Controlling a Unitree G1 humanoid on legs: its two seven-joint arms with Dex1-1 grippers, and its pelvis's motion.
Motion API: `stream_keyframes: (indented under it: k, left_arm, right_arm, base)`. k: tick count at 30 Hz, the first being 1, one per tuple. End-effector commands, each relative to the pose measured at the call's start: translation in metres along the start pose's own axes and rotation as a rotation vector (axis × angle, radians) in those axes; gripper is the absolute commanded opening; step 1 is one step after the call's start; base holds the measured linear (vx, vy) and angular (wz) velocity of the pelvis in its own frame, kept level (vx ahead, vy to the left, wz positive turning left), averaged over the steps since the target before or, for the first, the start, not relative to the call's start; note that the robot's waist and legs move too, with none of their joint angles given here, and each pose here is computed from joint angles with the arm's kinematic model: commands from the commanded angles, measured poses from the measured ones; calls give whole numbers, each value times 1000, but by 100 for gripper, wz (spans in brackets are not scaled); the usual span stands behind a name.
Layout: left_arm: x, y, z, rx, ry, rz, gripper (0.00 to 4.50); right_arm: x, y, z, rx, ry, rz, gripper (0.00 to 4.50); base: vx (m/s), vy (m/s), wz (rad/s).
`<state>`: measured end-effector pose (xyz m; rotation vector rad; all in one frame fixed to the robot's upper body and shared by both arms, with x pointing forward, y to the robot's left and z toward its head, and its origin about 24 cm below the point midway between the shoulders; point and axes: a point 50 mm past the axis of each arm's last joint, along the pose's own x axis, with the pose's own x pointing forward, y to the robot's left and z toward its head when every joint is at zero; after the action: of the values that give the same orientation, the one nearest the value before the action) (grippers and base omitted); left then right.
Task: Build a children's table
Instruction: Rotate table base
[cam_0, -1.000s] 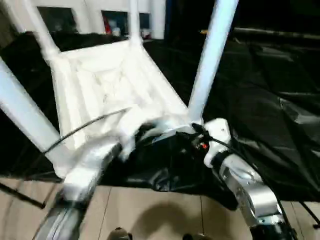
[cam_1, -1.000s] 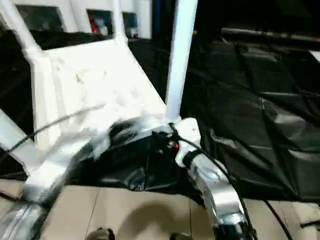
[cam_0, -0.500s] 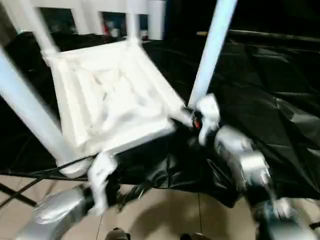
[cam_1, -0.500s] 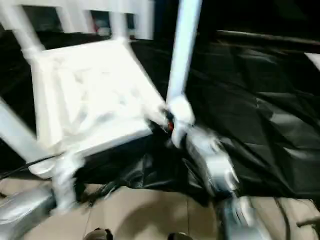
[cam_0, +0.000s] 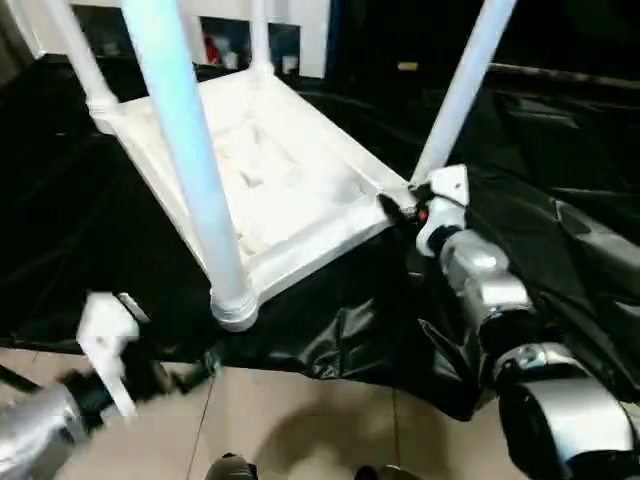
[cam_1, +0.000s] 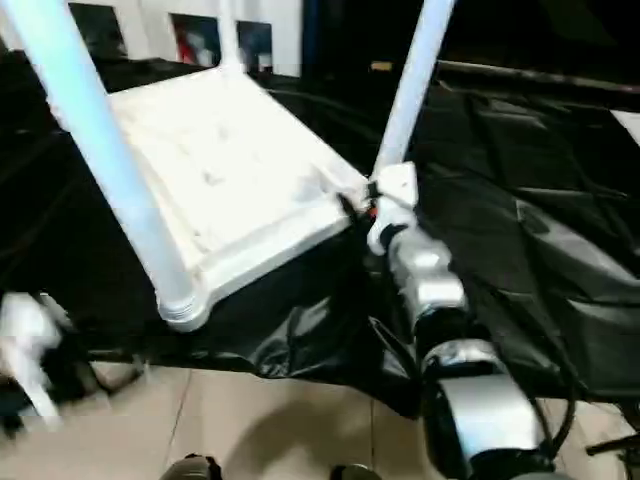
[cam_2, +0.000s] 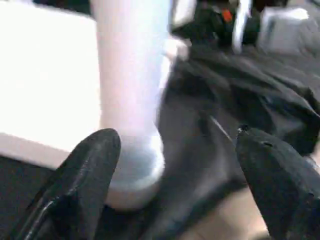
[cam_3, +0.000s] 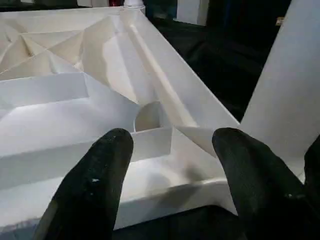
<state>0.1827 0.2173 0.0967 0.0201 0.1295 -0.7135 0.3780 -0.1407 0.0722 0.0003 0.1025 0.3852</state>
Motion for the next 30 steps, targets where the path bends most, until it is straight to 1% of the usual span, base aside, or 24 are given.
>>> stream_keyframes:
  k: [1,2,3,6,10,13,14,15,18,21,23,24,25,26,27,28,29,30]
  left_arm:
    - [4,5,3,-27,-64,23,438]
    - [13,7,10,-42,-119,10,446]
    - [13,7,11,-44,-123,9,446]
    - [27,8,14,-38,-142,7,446]
    - [38,11,14,-25,-143,27,446]
    - [53,8,22,-40,-197,-5,446]
    - [63,2,29,-58,-233,-49,446]
    - [66,0,31,-64,-245,-66,446]
    - [85,-20,41,-95,-290,-196,446]
    - [102,-38,46,-111,-310,-301,446]
    - [109,-43,47,-114,-314,-331,446]
    - [123,-53,50,-120,-326,-385,446]
    - [123,-53,50,-120,-326,-385,446]
    - [137,-61,53,-121,-334,-435,446]
    - [144,-63,54,-115,-335,-451,446]
    - [145,-64,55,-115,-335,-452,446]
    - [156,-67,56,-101,-329,-480,446]
    - [157,-67,56,-98,-327,-484,446]
  right_arm:
    - [-7,-4,-10,5,12,-3,302]
    - [-12,0,-21,-13,51,6,302]
    - [-13,0,-22,-14,54,7,302]
    - [-16,10,-36,-39,97,8,302]
    - [-14,14,-40,-35,117,-21,302]
    - [-10,21,-40,-25,127,-24,302]
    - [-8,26,-41,-25,140,-4,302]
    - [-7,28,-42,-26,145,5,302]
    - [0,38,-41,-23,162,18,302]
    - [6,45,-39,-25,170,23,302]
    - [8,46,-37,-23,172,23,302]
    - [12,49,-34,-25,170,23,302]
    - [12,49,-34,-25,170,23,302]
    - [14,49,-30,-25,164,26,302]
    - [14,49,-29,-26,162,25,302]
    - [14,49,-29,-27,162,25,302]
    - [15,49,-28,-24,152,30,302]
    - [15,49,-27,-22,150,32,302]
  base:
    - [0,0,0]
    - [0,0,0]
    - [0,0,0]
    - [0,0,0]
    - [0,0,0]
    - [0,0,0]
    - [0,0,0]
    - [0,0,0]
    - [0,0,0]
    - [0,0,0]
    - [0,0,0]
    - [0,0,0]
    - [0,0,0]
    - [0,0,0]
    - [0,0,0]
    - [0,0,0]
    - [0,0,0]
    - [0,0,0]
